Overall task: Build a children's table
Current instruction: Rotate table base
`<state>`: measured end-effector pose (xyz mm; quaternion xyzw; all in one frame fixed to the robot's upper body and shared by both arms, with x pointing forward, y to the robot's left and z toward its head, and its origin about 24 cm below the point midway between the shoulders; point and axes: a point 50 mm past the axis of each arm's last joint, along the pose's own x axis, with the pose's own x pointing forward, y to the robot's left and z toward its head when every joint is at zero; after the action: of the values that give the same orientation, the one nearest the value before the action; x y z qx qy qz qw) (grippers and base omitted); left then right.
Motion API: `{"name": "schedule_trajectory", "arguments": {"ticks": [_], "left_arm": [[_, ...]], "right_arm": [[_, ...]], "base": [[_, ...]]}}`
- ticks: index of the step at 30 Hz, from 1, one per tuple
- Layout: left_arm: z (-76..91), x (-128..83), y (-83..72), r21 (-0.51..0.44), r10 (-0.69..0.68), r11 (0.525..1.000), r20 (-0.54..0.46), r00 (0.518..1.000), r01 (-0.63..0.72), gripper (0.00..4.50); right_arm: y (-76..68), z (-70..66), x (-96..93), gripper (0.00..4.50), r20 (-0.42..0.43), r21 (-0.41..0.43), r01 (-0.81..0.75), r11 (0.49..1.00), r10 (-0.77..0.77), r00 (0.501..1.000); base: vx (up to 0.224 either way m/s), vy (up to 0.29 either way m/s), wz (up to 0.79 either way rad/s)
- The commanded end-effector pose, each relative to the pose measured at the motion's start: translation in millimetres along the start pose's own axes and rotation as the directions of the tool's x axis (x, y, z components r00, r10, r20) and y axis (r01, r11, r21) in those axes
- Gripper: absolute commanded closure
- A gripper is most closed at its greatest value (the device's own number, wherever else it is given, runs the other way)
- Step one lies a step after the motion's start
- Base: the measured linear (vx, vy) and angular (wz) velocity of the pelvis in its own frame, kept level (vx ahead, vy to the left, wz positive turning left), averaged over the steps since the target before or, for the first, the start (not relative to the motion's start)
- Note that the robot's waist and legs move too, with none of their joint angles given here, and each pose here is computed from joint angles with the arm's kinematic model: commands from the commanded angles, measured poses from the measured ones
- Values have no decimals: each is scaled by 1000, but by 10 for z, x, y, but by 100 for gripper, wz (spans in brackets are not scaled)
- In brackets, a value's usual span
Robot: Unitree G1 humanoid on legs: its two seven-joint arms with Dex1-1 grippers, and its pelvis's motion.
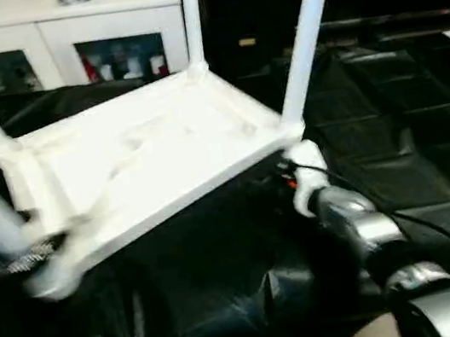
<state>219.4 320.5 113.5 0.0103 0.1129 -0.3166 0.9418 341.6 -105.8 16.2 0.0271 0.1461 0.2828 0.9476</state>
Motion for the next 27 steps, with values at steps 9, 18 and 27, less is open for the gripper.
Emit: {"name": "schedule_trajectory", "arguments": {"ticks": [9,18,27], "left_arm": [[8,550,-797,-124,-473,871,40,880,475,3],[226,990,-1266,-130,-636,743,170,753,656,3],[377,1202,-1518,-138,-700,654,263,664,744,3]], "right_arm": [[94,116,153,0,-7,-31,-12,999,12,1000],[336,59,242,0,-30,-37,-120,992,118,993],[625,30,297,0,-24,-24,-284,958,284,959]], "base": [[0,0,0],[0,0,0],[0,0,0]]}}
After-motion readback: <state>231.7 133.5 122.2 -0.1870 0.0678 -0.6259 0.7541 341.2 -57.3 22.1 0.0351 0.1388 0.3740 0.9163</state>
